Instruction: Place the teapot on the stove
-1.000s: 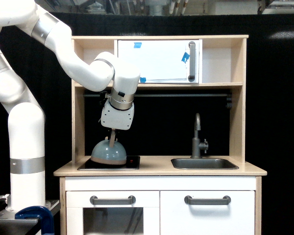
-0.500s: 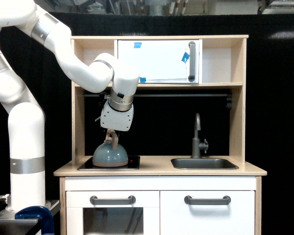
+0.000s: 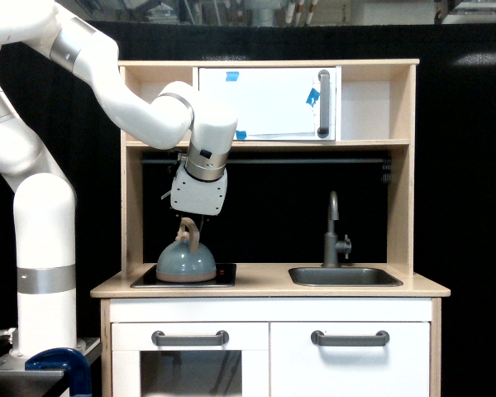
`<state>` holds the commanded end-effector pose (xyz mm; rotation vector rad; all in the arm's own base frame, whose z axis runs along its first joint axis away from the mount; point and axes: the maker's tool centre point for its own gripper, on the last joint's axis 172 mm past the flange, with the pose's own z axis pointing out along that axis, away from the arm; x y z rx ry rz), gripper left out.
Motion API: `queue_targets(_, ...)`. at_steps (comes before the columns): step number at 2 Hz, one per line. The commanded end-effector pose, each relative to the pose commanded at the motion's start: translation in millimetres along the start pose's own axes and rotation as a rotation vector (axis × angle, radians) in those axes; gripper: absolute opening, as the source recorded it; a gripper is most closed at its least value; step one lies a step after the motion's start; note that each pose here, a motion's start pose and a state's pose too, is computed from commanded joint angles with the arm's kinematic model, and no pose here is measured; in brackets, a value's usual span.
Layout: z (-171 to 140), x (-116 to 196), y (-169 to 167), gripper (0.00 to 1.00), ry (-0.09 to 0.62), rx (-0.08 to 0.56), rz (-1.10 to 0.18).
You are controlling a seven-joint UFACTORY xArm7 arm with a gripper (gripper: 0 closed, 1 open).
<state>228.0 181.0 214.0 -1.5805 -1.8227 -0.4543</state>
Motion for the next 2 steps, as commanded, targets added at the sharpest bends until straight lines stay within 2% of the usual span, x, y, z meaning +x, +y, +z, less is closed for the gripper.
queue_targets(1,-89,-14,-25,1.0,0.0,0.0,0.0)
queue_targets(2,-125,-31,-45,1.0,0.0,0.0,0.0)
